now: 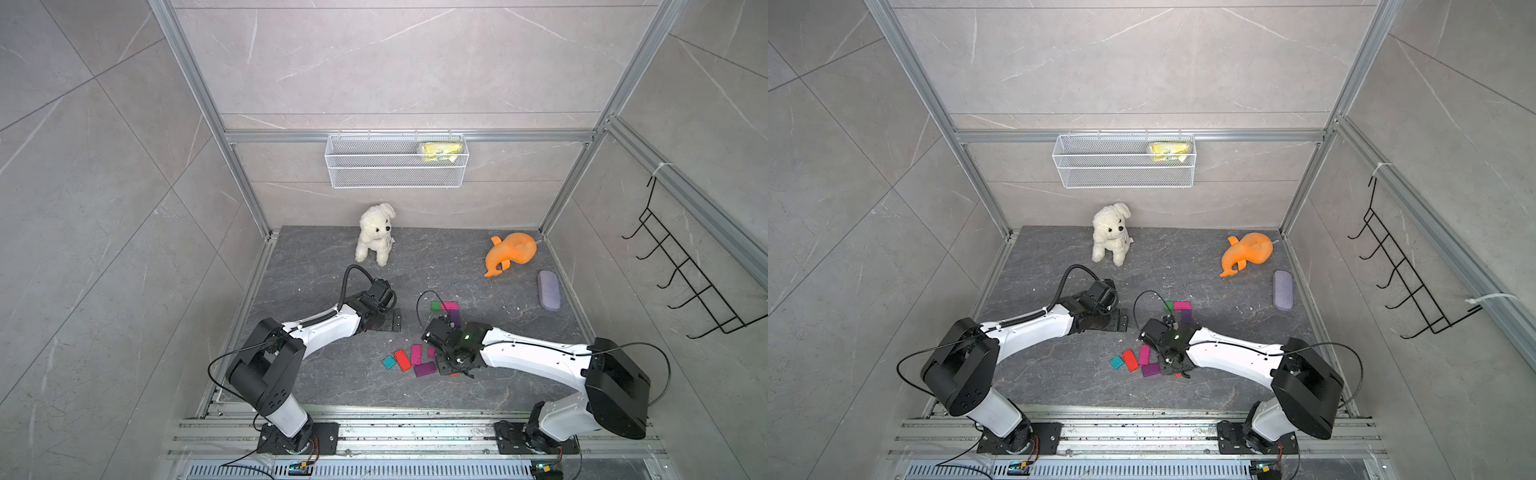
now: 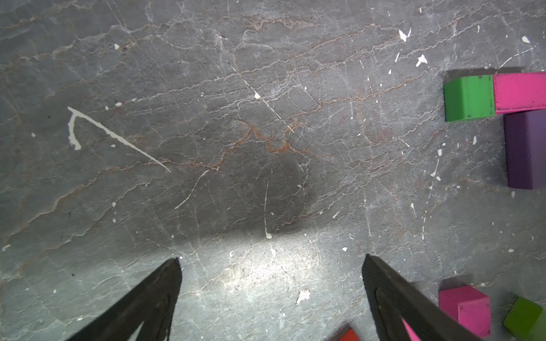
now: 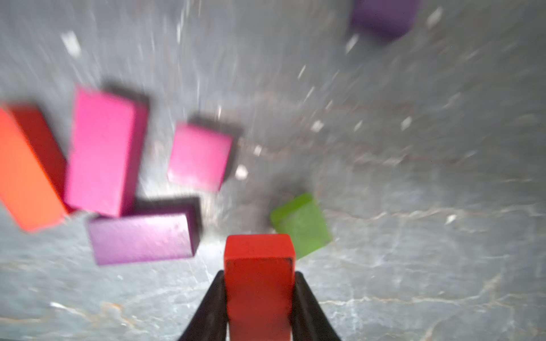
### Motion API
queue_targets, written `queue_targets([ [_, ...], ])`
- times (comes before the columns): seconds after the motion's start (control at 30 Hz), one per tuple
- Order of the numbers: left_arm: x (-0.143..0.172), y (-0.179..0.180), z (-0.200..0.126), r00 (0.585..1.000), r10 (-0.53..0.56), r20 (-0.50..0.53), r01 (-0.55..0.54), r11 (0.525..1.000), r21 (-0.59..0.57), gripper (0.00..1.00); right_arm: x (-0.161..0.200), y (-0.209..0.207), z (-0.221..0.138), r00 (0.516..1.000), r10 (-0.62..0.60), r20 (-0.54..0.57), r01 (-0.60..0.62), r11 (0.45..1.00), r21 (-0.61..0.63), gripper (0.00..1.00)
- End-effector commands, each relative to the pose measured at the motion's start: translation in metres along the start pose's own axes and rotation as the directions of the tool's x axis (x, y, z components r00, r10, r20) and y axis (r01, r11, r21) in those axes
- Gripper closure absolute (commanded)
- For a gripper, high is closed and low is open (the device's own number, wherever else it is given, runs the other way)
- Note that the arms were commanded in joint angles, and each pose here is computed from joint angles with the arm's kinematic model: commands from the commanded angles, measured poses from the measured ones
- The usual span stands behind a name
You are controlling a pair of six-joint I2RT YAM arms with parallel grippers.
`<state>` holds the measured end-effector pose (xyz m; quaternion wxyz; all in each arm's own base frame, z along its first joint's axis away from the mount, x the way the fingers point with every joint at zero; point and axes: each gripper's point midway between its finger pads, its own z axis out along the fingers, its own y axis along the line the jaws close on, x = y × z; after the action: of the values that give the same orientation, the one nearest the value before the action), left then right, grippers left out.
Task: Assemble the number 7 with building blocks
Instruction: Pick up the building block from the center of the board, then assemble the building block at the center of the board.
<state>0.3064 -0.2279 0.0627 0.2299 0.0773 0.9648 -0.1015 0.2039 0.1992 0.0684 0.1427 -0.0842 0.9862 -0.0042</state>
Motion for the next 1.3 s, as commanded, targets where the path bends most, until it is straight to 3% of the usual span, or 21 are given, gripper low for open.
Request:
queue_targets([
  [0.0, -0.019, -0.009, -0.013, 0.999, 0.006, 0.04, -0.008, 0.999, 0.036, 0.0, -0.029, -0.024, -0.013, 0.998, 0.035, 0.044, -0.036, 0.999, 0.024, 0.69],
  [0.2, -0.025, -0.016, -0.011, 0.999, 0.012, 0.04, -0.014, 0.998, 0.054, 0.0, -0.059, -0.038, 0.008, 0.995, 0.102, 0.017, -0.102, 0.995, -0.008, 0.68],
  [0.53, -0.026, -0.017, -0.001, 1.0, 0.02, 0.02, -0.02, 0.999, 0.043, 0.0, -0.069, -0.036, 0.054, 0.985, 0.164, -0.06, -0.167, 0.985, -0.044, 0.68],
  [1.0, -0.022, -0.016, 0.007, 1.0, 0.016, 0.003, -0.016, 0.999, 0.033, 0.0, -0.065, -0.041, 0.071, 0.98, 0.16, -0.114, -0.161, 0.987, 0.006, 0.67],
  [1.27, -0.022, -0.016, 0.008, 1.0, 0.014, 0.001, -0.014, 0.999, 0.035, 0.0, -0.064, -0.046, 0.063, 0.979, 0.176, -0.105, -0.174, 0.984, 0.028, 0.54],
])
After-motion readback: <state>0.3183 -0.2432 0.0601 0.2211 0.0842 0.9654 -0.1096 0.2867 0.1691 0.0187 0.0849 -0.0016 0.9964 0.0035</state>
